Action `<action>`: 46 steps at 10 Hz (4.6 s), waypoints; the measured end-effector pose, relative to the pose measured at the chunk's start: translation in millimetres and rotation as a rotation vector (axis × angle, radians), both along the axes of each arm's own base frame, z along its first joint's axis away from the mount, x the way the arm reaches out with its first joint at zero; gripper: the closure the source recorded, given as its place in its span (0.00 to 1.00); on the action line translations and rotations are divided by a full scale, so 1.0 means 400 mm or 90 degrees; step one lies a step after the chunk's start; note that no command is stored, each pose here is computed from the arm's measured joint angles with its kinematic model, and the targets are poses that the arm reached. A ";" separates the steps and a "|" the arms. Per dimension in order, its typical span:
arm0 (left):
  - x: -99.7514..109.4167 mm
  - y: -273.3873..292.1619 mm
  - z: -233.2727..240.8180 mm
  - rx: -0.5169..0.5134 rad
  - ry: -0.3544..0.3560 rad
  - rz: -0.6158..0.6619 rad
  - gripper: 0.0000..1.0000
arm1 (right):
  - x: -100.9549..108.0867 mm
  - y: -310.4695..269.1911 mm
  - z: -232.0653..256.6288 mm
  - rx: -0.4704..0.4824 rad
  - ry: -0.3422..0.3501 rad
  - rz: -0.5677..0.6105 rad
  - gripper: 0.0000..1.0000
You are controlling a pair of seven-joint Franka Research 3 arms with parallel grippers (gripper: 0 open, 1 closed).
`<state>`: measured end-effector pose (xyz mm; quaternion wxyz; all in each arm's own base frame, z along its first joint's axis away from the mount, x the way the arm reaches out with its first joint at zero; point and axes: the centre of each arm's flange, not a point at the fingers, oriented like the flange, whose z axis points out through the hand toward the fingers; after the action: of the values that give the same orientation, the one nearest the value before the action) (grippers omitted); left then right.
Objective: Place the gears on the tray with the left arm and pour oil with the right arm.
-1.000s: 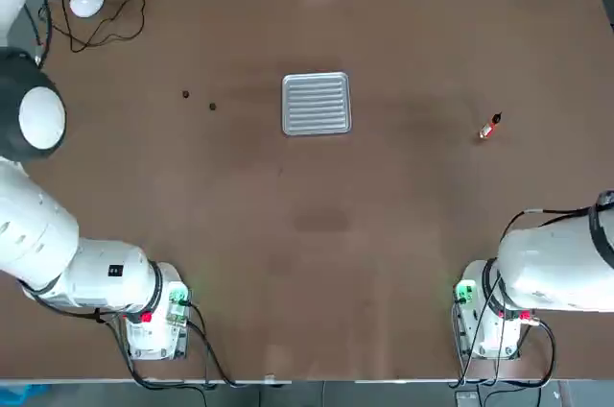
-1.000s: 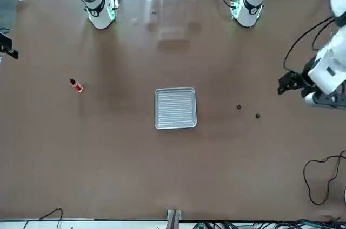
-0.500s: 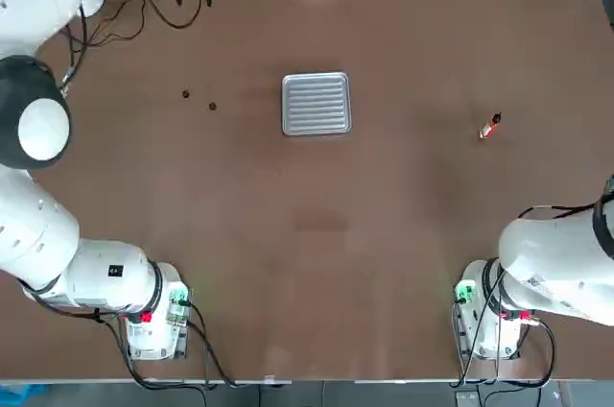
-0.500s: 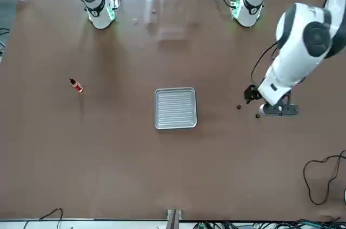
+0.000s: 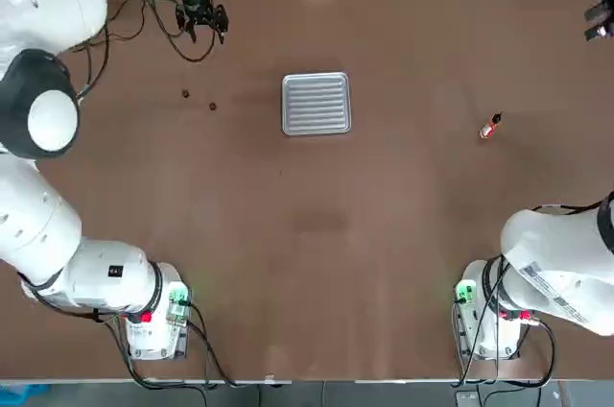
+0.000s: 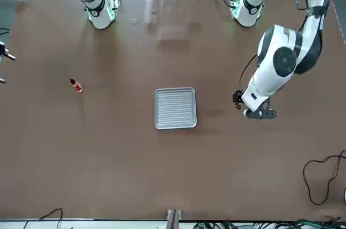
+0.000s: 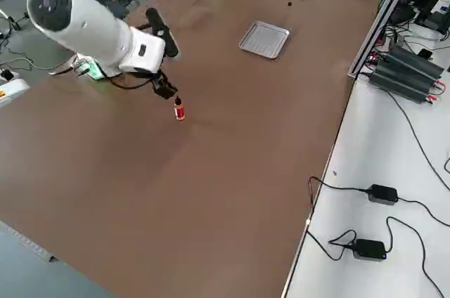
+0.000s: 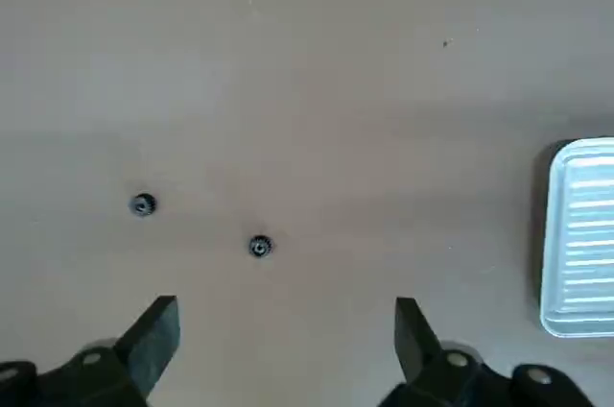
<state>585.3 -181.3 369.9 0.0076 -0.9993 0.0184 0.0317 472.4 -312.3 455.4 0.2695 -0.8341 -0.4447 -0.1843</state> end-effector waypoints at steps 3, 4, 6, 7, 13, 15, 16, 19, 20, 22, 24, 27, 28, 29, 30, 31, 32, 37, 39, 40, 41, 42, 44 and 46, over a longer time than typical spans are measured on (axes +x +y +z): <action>-0.007 0.002 -0.153 -0.012 0.009 0.012 0.01 | -0.084 -0.035 -0.231 0.129 -0.129 0.104 0.04; -0.027 0.003 -0.213 -0.020 -0.001 0.011 0.01 | -0.096 -0.042 -0.326 0.174 -0.156 0.122 0.04; -0.059 0.011 -0.307 -0.012 -0.004 -0.003 0.01 | -0.108 -0.036 -0.493 0.256 -0.190 0.135 0.04; -0.062 0.015 -0.334 0.007 -0.004 -0.011 0.01 | -0.116 -0.027 -0.556 0.290 -0.204 0.142 0.04; -0.094 0.044 -0.454 0.031 -0.021 -0.014 0.01 | -0.141 0.055 -0.840 0.415 -0.273 0.131 0.07; -0.095 0.063 -0.467 0.031 -0.018 -0.007 0.01 | -0.138 0.082 -0.883 0.435 -0.302 0.130 0.07; -0.096 0.063 -0.468 0.031 -0.017 -0.007 0.02 | -0.137 0.092 -0.895 0.441 -0.308 0.133 0.08; -0.107 0.076 -0.480 0.032 -0.009 -0.003 0.04 | -0.141 0.117 -0.936 0.460 -0.299 0.131 0.09; -0.114 0.081 -0.487 0.033 -0.005 -0.002 0.05 | -0.145 0.122 -0.950 0.465 -0.296 0.128 0.09; -0.125 0.084 -0.494 0.034 -0.001 -0.003 0.07 | -0.155 0.131 -0.976 0.475 -0.292 0.125 0.11; -0.126 0.085 -0.489 0.034 -0.004 -0.002 0.08 | -0.158 0.135 -0.988 0.479 -0.291 0.122 0.23; -0.126 0.096 -0.489 0.034 -0.003 0.003 0.14 | -0.156 0.136 -0.986 0.482 -0.292 0.123 0.42; -0.124 0.106 -0.489 0.035 -0.003 0.007 0.16 | -0.155 0.137 -0.985 0.483 -0.292 0.123 0.43; -0.123 0.112 -0.489 0.034 -0.002 0.011 0.21 | -0.155 0.138 -0.985 0.484 -0.293 0.124 0.46; -0.123 0.114 -0.490 0.034 -0.002 0.011 0.22 | -0.154 0.138 -0.984 0.485 -0.293 0.124 0.47; -0.123 0.112 -0.490 0.034 -0.002 0.011 0.28 | -0.154 0.138 -0.984 0.486 -0.293 0.124 0.49; -0.123 0.110 -0.489 0.033 -0.003 0.010 0.32 | -0.154 0.139 -0.984 0.487 -0.293 0.124 0.54; -0.124 0.104 -0.481 0.031 -0.007 0.011 0.55 | -0.146 0.154 -0.977 0.502 -0.294 0.132 0.69; -0.125 0.104 -0.480 0.031 -0.007 0.011 0.62 | -0.100 0.170 -0.959 0.504 -0.299 0.139 0.69; -0.125 0.103 -0.480 0.031 -0.007 0.011 0.68 | -0.063 0.182 -0.942 0.506 -0.298 0.153 0.69; -0.125 0.103 -0.480 0.031 -0.008 0.012 0.70 | -0.026 0.198 -0.923 0.507 -0.297 0.167 0.69; -0.125 0.103 -0.480 0.031 -0.008 0.015 0.72 | 0.012 0.211 -0.900 0.508 -0.296 0.176 0.69; -0.125 0.103 -0.480 0.032 -0.008 0.019 0.74 | 0.069 0.220 -0.847 0.512 -0.289 0.190 0.69; -0.124 0.103 -0.479 0.032 -0.008 0.023 0.75 | 0.088 0.236 -0.828 0.518 -0.289 0.199 0.69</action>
<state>535.6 -140.0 178.5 0.0320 -0.9992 -0.0005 0.0257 507.6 -218.1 124.4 0.4944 -0.5233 -0.5036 -0.4777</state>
